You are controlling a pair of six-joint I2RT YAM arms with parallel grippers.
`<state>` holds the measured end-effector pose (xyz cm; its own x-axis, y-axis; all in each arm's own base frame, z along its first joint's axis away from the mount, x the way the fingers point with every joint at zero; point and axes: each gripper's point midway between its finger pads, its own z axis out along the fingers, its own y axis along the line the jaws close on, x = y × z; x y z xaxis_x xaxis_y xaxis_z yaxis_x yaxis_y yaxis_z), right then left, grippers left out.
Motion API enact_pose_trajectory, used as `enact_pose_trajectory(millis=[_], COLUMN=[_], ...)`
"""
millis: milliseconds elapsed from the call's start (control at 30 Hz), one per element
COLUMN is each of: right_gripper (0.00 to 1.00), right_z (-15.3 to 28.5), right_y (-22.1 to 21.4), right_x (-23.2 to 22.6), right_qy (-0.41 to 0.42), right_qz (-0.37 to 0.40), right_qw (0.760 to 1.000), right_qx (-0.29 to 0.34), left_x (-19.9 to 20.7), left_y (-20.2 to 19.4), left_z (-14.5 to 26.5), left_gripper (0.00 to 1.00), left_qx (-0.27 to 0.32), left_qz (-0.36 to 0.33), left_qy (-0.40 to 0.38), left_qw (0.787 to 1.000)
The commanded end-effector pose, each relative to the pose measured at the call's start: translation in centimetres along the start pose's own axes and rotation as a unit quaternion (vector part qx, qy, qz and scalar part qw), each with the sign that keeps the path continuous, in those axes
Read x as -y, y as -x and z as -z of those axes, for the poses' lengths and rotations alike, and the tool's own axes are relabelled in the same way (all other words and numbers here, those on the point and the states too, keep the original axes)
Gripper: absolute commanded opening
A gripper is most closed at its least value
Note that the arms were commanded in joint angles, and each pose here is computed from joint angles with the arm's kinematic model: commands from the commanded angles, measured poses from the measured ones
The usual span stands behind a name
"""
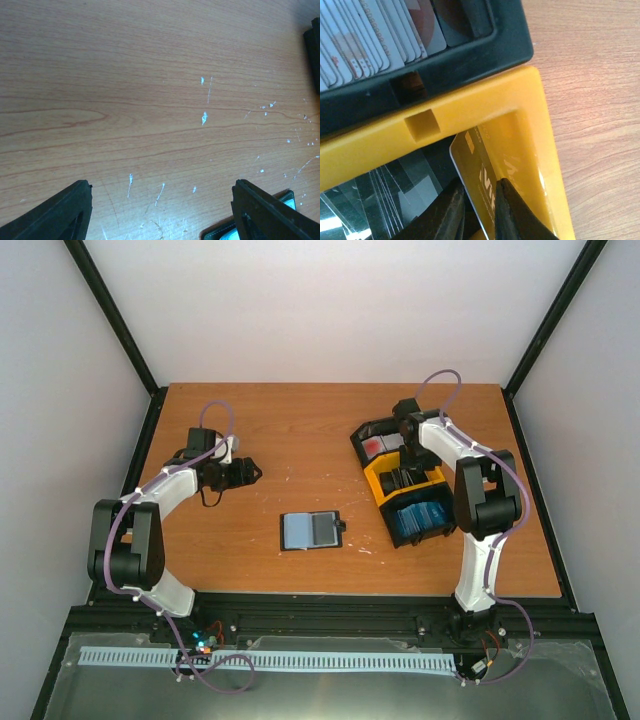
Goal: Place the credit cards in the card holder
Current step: Pick up the credit card from the storage box.
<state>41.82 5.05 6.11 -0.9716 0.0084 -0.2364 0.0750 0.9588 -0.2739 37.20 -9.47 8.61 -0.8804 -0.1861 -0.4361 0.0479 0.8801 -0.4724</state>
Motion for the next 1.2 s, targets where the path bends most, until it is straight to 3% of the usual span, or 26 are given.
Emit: enact_pose_trajectory(millis=[0, 367, 533, 967, 1167], right_gripper=[0.18, 0.18, 0.03, 0.03, 0.03], right_z=[-0.6, -2.0, -1.3, 9.3, 15.4], right_y=[-0.5, -1.6, -1.1, 0.2, -0.2], right_x=[0.8, 0.5, 0.6, 2.7, -0.7], right_qy=[-0.021, -0.021, -0.020, 0.030, 0.188], right_qz=[0.020, 0.066, 0.077, 0.020, -0.006], right_qw=[1.000, 0.997, 0.997, 0.996, 0.974], right_qx=[-0.007, -0.024, -0.011, 0.083, 0.124], left_x=[0.4, 0.5, 0.7, 2.4, 3.9], left_y=[1.1, 1.3, 1.6, 3.4, 4.4], left_z=[0.3, 0.3, 0.5, 2.9, 5.8], left_gripper=[0.78, 0.78, 0.78, 0.79, 0.82], left_qx=[0.010, 0.010, 0.013, 0.057, 0.106], left_qz=[-0.014, -0.015, -0.018, -0.021, -0.034], left_qy=[-0.005, -0.006, -0.009, -0.024, -0.035], left_qw=[1.000, 1.000, 1.000, 0.998, 0.993])
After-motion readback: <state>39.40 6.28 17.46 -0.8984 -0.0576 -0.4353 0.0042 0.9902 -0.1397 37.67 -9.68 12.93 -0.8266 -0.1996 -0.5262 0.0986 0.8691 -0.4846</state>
